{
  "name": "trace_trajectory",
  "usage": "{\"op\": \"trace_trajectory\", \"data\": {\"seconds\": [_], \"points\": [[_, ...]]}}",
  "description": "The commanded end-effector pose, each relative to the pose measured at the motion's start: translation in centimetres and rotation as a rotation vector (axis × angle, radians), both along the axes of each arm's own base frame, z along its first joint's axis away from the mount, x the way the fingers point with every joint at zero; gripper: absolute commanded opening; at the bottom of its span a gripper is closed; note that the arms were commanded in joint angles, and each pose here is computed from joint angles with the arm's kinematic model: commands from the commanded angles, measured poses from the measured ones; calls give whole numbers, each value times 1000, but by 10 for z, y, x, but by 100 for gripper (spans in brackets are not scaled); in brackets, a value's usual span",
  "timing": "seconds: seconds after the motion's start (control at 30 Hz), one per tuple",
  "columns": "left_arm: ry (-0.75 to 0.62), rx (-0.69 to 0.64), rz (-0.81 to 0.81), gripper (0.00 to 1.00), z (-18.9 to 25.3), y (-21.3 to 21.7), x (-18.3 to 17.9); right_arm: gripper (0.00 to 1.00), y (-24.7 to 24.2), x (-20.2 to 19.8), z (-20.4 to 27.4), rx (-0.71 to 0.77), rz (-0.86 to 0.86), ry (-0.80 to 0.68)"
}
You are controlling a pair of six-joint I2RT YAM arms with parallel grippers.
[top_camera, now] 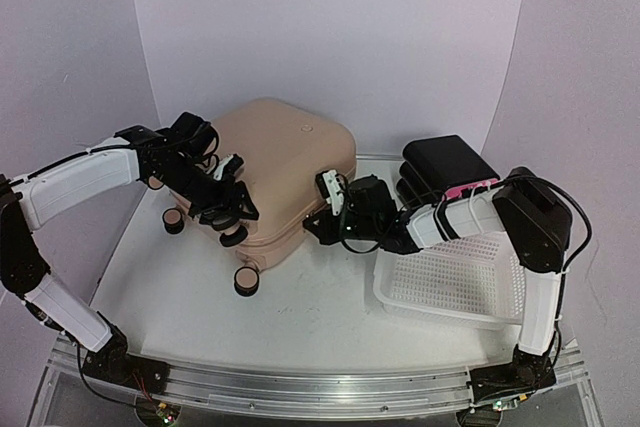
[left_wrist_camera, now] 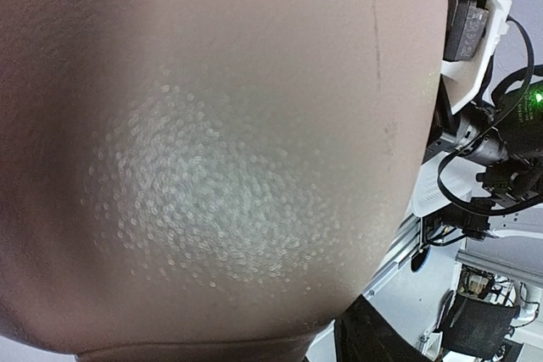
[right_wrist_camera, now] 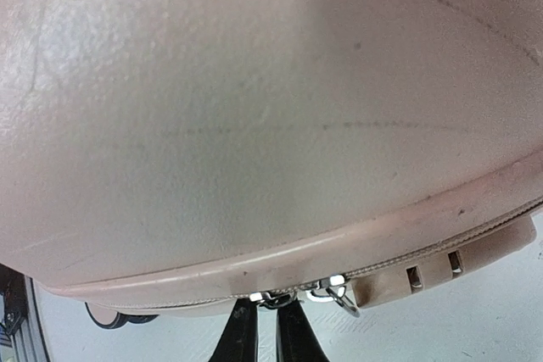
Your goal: Open, take out, and arrange the luggage
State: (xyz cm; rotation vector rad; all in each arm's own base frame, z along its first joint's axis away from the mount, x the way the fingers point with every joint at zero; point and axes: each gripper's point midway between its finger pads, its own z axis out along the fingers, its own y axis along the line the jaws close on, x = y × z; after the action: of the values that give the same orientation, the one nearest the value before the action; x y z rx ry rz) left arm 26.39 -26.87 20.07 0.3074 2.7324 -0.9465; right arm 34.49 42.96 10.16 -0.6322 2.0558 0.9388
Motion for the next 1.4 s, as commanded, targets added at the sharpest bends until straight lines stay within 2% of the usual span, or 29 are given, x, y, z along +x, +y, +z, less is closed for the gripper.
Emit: {"op": "trace_trajectory", "data": {"seconds": [0.0, 0.3, 0.37, 0.47, 0.67, 0.8, 0.9, 1.0, 1.07, 1.23, 1.37], "points": [[-174, -188, -115, 0, 72, -34, -1, 0, 14, -30, 9, -1, 100, -31], [-151, -227, -120, 0, 71, -44, 3, 0, 44, -61, 13, 6, 154, -32], [-151, -234, -125, 0, 73, -45, 3, 0, 43, -62, 12, -66, 99, -77], [-156, -239, -122, 0, 75, -44, 2, 0, 46, -68, 20, -36, 101, -63], [-157, -255, -125, 0, 77, -48, 4, 0, 91, -123, 29, -66, 216, -228], [-159, -259, -125, 0, 76, -48, 3, 0, 112, -137, 38, -17, 191, -264], [-163, -251, -120, 0, 73, -46, 3, 1, 119, -139, 47, 52, 145, -232], [-159, -249, -114, 0, 68, -45, 2, 6, 111, -139, 53, 60, 125, -219], [-151, -250, -109, 0, 63, -45, 2, 0, 104, -138, 56, 52, 110, -220], [-152, -280, -99, 0, 63, -49, 5, 0, 115, -133, 50, 56, 102, -216], [-200, -280, -69, 0, 76, -42, 7, 0, 124, -128, 56, 115, 90, -284]]}}
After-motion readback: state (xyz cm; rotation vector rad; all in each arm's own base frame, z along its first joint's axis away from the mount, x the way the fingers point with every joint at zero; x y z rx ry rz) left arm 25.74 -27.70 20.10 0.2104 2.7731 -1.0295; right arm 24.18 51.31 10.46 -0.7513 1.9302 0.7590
